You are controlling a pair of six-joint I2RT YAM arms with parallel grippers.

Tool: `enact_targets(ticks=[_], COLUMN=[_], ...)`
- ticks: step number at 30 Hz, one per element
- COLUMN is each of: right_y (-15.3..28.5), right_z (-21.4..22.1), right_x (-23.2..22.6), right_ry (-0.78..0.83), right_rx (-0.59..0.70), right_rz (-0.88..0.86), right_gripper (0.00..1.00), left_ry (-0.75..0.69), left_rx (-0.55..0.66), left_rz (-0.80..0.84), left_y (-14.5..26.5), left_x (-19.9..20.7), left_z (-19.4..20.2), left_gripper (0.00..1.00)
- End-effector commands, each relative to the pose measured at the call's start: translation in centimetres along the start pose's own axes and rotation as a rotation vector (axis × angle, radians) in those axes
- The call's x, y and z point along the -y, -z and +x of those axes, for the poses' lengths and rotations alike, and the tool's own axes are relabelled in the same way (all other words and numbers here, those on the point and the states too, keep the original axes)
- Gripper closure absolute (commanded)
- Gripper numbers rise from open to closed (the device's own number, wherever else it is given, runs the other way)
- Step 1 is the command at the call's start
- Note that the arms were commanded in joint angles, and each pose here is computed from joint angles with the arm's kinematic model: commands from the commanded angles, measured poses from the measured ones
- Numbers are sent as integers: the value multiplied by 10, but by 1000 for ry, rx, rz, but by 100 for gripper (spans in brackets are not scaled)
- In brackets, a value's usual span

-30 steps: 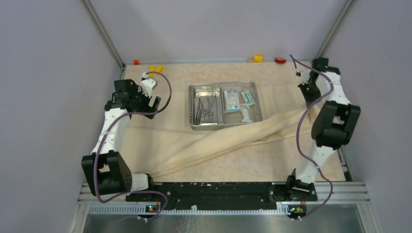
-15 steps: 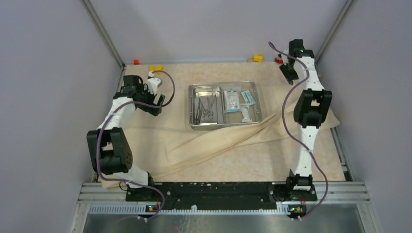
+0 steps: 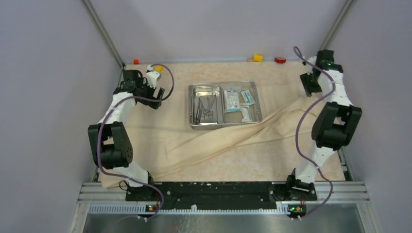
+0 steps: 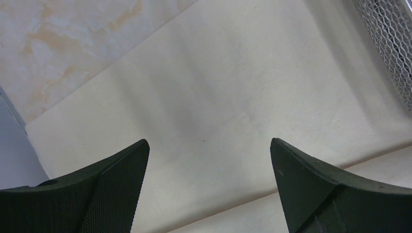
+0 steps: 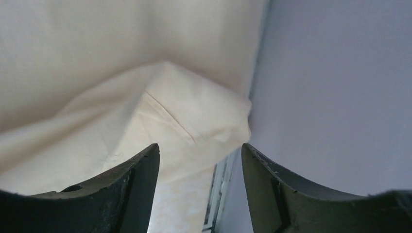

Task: Open and lay out the surgical kit
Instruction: Smooth out the surgical kit at the center of the board.

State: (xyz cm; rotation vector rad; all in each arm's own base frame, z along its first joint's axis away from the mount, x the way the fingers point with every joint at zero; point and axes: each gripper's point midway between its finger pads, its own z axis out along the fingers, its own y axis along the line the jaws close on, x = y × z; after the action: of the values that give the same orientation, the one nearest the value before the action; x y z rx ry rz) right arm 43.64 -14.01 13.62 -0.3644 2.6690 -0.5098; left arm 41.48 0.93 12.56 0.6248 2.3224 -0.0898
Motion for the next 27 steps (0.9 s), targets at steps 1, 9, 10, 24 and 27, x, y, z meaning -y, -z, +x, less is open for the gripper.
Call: enact_targets(ticks=[1,9,10,24,27], right_y=[26,-12,-16,-67,-69], right_z=[26,80,82,70,68], right_x=[36,31,31,36,42], right_ry=[-164,-391,-409,-458,-460], right_rx=[138,167,173,177,183], right_rz=[-11,-213,-230,-330,-324], right_gripper=[39,44,45,51,51], left_ry=[2,34,37,61,65], left_rx=[88,89,88,57,57], left_rz=[2,30,30,7,5], left_y=[5,7,7,5,5], left_x=[-2,4,4,0,0], left_z=[-31,-41,-41,-40,-41], left_gripper=[1,1,1,1,1])
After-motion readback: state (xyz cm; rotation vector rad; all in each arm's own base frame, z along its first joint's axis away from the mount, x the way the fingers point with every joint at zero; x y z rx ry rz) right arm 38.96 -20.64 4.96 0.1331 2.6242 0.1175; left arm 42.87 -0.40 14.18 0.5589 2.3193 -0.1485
